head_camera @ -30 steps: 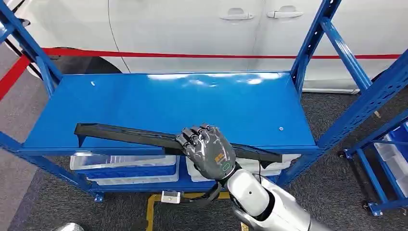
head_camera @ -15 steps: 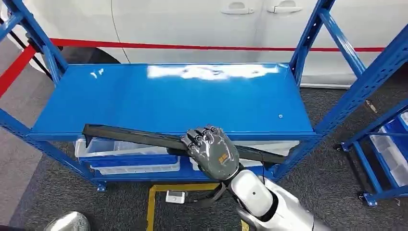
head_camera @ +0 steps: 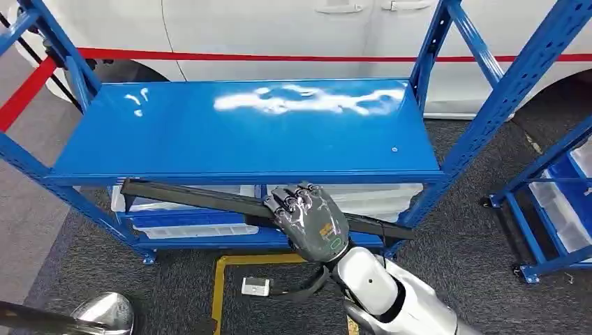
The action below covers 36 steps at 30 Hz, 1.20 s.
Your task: Take the parts from the cabinet and place them on the table.
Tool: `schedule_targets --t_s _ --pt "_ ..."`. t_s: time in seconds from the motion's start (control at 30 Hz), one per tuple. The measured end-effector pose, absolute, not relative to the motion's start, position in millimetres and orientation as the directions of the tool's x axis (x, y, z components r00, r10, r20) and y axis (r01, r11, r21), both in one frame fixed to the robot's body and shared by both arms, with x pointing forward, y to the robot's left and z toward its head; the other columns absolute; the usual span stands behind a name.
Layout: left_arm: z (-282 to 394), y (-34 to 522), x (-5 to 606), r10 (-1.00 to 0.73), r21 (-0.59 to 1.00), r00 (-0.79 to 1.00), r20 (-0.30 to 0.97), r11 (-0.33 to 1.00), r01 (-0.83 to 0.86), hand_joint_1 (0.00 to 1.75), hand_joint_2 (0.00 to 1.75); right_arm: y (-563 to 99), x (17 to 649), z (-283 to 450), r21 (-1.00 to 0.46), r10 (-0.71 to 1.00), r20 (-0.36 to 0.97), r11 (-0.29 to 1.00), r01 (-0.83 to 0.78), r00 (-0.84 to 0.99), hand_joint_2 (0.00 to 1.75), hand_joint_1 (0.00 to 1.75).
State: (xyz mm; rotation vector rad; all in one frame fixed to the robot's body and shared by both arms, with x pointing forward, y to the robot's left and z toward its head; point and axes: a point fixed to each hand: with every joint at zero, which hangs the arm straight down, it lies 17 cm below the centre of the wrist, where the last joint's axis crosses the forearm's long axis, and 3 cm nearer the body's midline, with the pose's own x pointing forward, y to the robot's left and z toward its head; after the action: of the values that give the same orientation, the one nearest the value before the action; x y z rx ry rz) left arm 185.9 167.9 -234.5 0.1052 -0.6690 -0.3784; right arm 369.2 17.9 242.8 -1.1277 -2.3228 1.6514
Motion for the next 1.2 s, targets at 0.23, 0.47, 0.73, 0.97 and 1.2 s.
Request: schedule_targets --t_s 0.23,0.47,0.73,0.97,1.2 --pt "-235 168 184 -0.375 0.214 0.722 0.581 0.927 0.309 0.00 1.75 19 364 243 -0.845 0.581 -0.324 0.177 0.505 -0.747 1.75 1.75" --pt "-236 168 182 -0.375 0.212 0.723 0.580 0.927 0.310 0.00 1.75 20 360 239 -0.849 0.575 -0.310 0.191 0.492 -0.757 1.75 1.75" --pt "-236 168 181 -0.375 0.213 0.721 0.582 0.927 0.310 0.00 1.75 25 357 236 -0.866 0.565 -0.260 0.221 0.448 -0.783 1.75 1.75" --pt "-236 169 181 -0.373 0.214 0.728 0.575 0.927 0.307 0.00 1.75 33 354 235 -0.882 0.547 -0.223 0.240 0.406 -0.807 1.75 1.75" --pt "-236 169 182 -0.373 0.214 0.727 0.576 0.927 0.307 0.00 1.75 34 354 236 -0.881 0.546 -0.222 0.242 0.406 -0.808 1.75 1.75"
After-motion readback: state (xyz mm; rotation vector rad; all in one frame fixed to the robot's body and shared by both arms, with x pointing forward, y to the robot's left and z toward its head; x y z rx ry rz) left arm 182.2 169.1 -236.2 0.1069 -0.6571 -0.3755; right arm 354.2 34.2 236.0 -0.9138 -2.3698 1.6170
